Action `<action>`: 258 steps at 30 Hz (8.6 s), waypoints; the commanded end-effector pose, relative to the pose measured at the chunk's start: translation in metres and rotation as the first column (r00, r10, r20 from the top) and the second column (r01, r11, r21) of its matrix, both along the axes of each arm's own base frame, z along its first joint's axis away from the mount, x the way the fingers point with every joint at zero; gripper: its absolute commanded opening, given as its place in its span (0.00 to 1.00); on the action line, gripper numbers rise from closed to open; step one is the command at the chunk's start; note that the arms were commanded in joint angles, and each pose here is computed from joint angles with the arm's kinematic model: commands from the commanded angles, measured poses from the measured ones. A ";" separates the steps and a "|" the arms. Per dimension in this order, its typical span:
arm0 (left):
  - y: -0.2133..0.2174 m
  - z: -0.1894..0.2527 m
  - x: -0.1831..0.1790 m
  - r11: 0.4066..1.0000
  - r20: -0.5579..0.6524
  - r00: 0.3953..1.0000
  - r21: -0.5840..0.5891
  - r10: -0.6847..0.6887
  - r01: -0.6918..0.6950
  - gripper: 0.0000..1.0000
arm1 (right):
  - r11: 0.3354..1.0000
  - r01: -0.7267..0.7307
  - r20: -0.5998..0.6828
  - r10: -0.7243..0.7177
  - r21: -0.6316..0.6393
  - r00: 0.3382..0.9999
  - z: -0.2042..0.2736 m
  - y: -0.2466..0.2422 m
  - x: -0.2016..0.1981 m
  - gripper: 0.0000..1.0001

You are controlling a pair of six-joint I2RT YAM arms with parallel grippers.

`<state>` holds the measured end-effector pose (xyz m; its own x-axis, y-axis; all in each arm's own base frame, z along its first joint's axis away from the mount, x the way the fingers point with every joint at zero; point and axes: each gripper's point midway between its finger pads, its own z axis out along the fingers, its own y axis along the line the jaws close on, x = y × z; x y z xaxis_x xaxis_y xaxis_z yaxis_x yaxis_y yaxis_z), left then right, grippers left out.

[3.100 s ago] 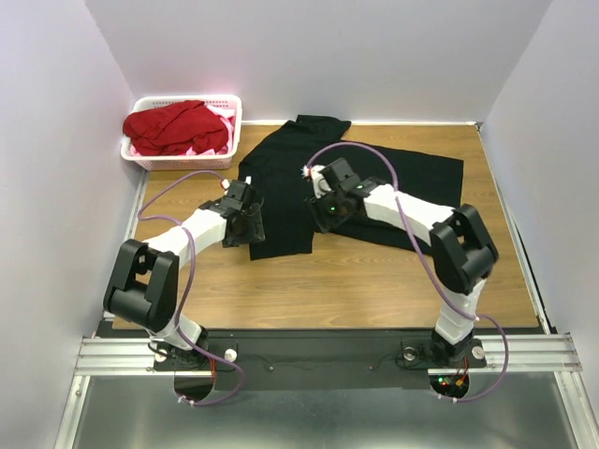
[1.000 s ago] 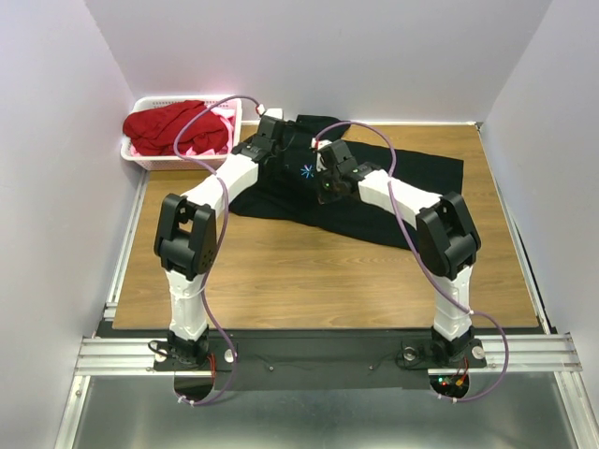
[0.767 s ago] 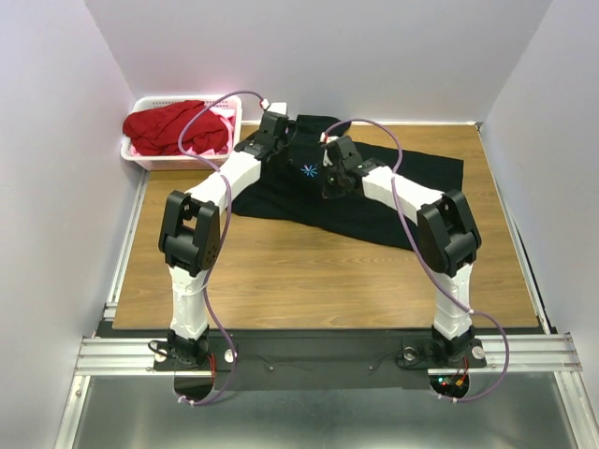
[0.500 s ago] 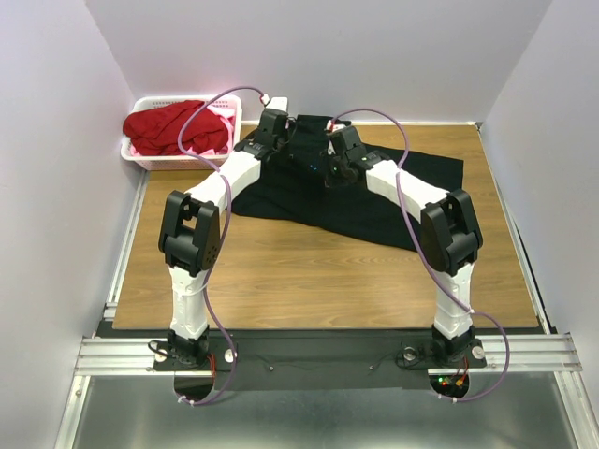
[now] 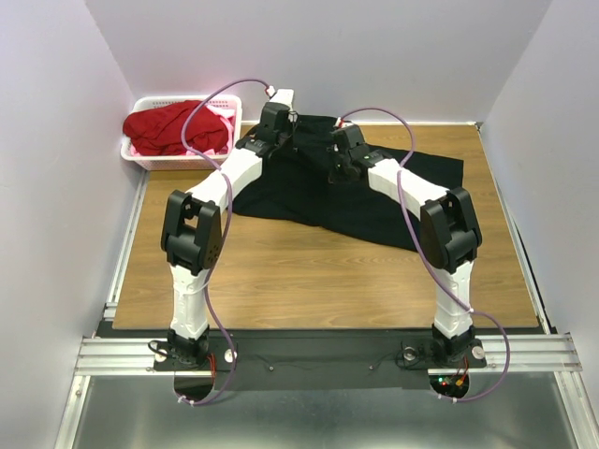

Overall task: Fold and stack the t-shirts
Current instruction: Fold the tshirt

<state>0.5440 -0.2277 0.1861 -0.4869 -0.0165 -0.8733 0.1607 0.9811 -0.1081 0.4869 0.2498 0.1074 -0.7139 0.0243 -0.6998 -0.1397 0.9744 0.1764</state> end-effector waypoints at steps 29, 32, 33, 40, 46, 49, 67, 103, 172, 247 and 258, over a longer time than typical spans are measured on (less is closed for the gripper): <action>0.001 0.040 0.030 0.998 0.118 0.992 -0.025 0.053 -0.050 0.67 | 0.980 0.198 0.060 -0.196 -0.032 0.979 0.023 -0.054 0.018 0.59; 0.021 0.059 0.008 0.987 0.091 0.987 -0.106 0.134 -0.124 0.70 | 0.972 0.234 0.065 -0.233 -0.005 0.970 0.045 -0.080 0.004 0.70; 0.025 0.060 0.000 0.983 0.076 0.986 -0.124 0.148 -0.138 0.73 | 0.968 0.253 0.068 -0.252 0.002 0.965 0.050 -0.089 0.001 0.73; 0.105 0.027 -0.085 0.936 -0.094 0.945 -0.135 0.313 -0.324 0.80 | 0.880 0.474 -0.114 -0.469 0.027 0.876 0.030 -0.202 -0.089 0.78; 0.160 -0.056 -0.137 0.901 -0.258 0.881 -0.078 0.396 -0.427 0.80 | 0.741 0.667 -0.275 -0.628 0.074 0.728 -0.009 -0.279 -0.173 0.78; 0.171 -0.081 -0.141 0.888 -0.299 0.860 -0.075 0.413 -0.453 0.80 | 0.685 0.722 -0.329 -0.663 0.096 0.672 -0.022 -0.297 -0.196 0.78; 0.164 -0.121 -0.099 0.874 -0.369 0.833 -0.097 0.412 -0.475 0.80 | 0.566 0.817 -0.394 -0.730 0.108 0.558 -0.054 -0.326 -0.214 0.68; 0.189 -0.148 -0.099 0.854 -0.403 0.788 -0.029 0.465 -0.519 0.00 | 0.499 0.866 -0.399 -0.786 0.039 0.471 -0.096 -0.343 -0.222 0.08; 0.218 -0.164 -0.275 0.738 -0.568 0.634 -0.067 0.525 -0.671 0.37 | 0.733 0.681 -0.375 -0.628 0.012 0.682 -0.085 -0.301 -0.159 0.20; 0.123 -0.159 -0.218 0.936 -0.562 0.796 -0.102 0.224 -0.336 0.74 | 0.958 -0.107 0.123 0.144 -0.267 0.982 -0.011 0.012 0.051 0.88; 0.132 -0.101 -0.195 0.924 -0.442 0.851 -0.112 0.283 -0.366 0.74 | 0.997 0.076 0.017 -0.075 -0.010 0.997 0.028 -0.086 -0.016 0.79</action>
<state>0.3375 -0.1048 0.0487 -0.7924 -0.3830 -0.4748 -0.2666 0.9175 -0.2952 0.4791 0.2094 0.0965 -0.6962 -0.1804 -0.6948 -0.2265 0.9737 -0.0258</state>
